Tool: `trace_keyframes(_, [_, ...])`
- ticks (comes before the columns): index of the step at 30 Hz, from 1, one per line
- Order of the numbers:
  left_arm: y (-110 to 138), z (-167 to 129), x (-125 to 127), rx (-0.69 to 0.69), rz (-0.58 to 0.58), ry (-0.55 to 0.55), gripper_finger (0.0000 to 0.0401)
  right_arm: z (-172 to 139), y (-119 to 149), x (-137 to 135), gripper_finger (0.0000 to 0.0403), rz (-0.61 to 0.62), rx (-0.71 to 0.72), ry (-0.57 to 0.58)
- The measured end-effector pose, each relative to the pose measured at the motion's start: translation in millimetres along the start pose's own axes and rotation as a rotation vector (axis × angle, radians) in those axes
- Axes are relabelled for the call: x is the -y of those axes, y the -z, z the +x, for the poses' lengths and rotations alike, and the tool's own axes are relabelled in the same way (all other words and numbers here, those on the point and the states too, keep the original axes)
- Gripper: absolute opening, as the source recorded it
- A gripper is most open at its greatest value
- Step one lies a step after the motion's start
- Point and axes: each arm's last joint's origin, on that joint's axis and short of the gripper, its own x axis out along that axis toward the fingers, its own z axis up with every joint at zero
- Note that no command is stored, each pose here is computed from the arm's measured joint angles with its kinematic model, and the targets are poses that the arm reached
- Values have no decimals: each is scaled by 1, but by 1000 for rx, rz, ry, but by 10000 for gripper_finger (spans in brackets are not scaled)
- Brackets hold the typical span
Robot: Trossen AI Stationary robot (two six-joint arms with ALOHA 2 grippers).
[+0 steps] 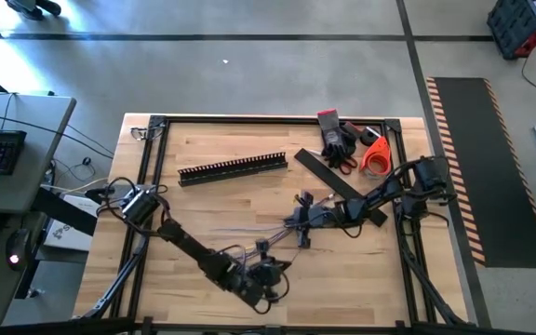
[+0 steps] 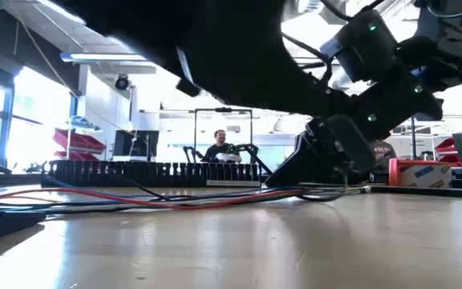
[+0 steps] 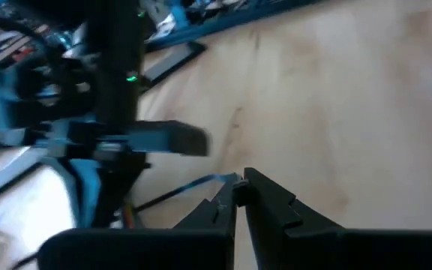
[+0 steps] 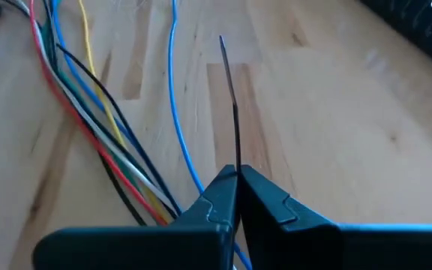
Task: Ziptie cables
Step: Wrap the colored cables together using a zip tie
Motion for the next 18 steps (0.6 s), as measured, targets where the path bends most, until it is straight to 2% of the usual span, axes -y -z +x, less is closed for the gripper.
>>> trace_keyframes(8, [5, 34, -34, -89, 89, -43, 0, 0, -12, 7, 0, -150, 101, 79])
trace_keyframes(12, [-3, 41, -55, -119, 121, -54, 0, 2, -20, 20, 0, -150, 165, 101])
trace_keyframes(18, [-19, 29, -79, -181, 157, -28, 0, 3, -24, 26, 0, -111, 203, 104])
